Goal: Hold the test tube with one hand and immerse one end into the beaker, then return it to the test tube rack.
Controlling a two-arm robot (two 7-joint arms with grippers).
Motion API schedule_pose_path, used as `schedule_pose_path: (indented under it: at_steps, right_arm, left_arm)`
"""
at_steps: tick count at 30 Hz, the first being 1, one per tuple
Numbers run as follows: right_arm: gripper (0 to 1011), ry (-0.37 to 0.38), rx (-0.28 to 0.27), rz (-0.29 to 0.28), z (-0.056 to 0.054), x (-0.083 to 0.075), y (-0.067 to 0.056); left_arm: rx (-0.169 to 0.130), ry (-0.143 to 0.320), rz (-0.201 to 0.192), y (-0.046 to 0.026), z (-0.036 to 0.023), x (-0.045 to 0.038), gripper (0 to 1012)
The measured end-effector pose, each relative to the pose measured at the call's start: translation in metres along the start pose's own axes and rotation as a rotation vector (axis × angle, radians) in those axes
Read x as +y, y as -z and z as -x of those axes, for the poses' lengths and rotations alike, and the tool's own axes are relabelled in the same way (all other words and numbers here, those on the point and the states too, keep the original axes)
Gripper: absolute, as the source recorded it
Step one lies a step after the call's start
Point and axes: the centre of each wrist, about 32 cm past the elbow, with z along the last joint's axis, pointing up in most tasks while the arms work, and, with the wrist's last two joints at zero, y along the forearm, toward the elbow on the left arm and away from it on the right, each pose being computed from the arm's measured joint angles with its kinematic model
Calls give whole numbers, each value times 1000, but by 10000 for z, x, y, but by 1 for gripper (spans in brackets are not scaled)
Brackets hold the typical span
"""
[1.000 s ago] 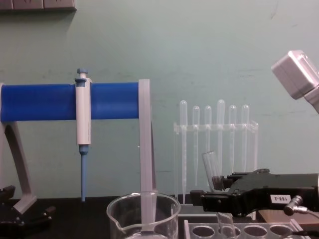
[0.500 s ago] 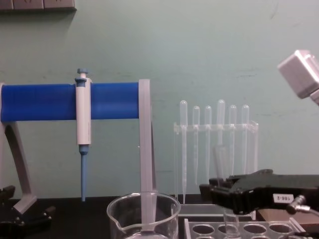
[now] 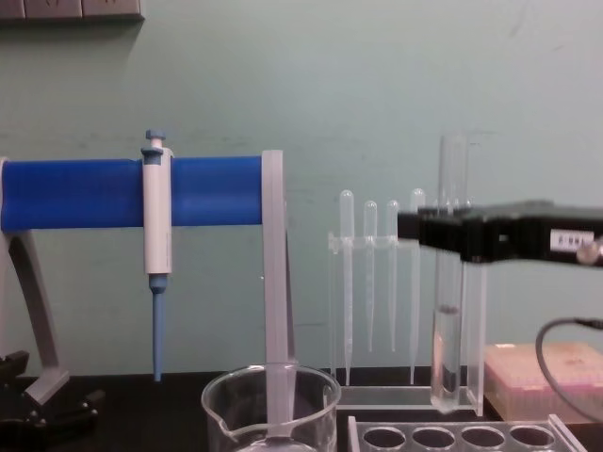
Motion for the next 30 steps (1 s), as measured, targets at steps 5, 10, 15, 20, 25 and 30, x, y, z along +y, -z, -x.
schedule_pose_path:
  at_steps: [5,10,15,20,25,30]
  right_arm:
    - [233,0,-2,-29,17,-4,-102]
    - [233,-19,-12,-38,47,88,-162]
    - [233,-53,-27,-45,109,253,-204]
    - [233,-96,-38,-58,208,448,-255]
    - [233,-115,-52,-66,276,575,-303]
    - [233,-117,-59,-65,296,606,-319]
  left_arm:
    - [0,0,0,0,0,0,1000]
    - [0,0,0,0,0,0,1000]
    - [0,0,0,0,0,0,1000]
    - [0,0,0,0,0,0,1000]
    - [0,0,0,0,0,0,1000]
    - [0,0,0,0,0,0,1000]
